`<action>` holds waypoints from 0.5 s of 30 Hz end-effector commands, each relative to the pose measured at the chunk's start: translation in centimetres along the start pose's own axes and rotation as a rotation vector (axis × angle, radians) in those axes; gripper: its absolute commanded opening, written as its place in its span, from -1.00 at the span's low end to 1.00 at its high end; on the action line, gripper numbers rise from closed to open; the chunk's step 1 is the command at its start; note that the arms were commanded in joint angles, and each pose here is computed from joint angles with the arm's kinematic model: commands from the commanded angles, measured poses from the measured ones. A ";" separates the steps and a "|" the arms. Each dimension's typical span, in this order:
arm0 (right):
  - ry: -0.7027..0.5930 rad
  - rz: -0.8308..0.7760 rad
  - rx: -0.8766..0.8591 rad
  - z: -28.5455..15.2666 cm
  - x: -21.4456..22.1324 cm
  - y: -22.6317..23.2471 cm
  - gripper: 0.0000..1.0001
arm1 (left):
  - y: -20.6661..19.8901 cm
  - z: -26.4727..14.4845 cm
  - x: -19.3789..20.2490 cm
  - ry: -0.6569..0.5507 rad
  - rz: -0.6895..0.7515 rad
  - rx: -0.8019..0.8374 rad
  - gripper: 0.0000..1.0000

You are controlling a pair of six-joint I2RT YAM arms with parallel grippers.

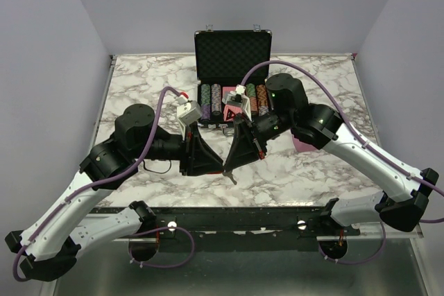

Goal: Remove the keys from the keyring

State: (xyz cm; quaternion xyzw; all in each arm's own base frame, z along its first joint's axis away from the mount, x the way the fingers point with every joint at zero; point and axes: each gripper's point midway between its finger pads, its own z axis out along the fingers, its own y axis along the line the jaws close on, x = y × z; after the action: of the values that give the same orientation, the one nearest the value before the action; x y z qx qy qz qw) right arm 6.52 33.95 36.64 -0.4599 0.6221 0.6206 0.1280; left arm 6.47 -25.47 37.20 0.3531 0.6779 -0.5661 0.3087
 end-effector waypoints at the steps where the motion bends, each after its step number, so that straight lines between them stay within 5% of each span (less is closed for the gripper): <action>1: -0.026 -0.062 -0.056 -0.1 -1.4 1.8 -0.99 | -0.3 0.0 1.1 0.037 -0.009 0.042 -0.13; 8: -0.023 -0.061 -0.059 0.1 -1.4 1.8 -0.99 | 0.1 0.1 1.3 0.041 -0.017 0.029 0.03; 15: -0.021 -0.059 -0.059 0.2 -1.4 1.8 -0.99 | 0.1 0.3 0.9 0.025 -0.011 0.029 -0.17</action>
State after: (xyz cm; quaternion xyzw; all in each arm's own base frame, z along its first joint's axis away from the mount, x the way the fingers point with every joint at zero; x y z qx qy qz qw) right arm 6.54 34.20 37.29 -0.4637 0.6099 0.6280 0.1364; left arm 6.16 -25.57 36.29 0.3561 0.6822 -0.5686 0.2906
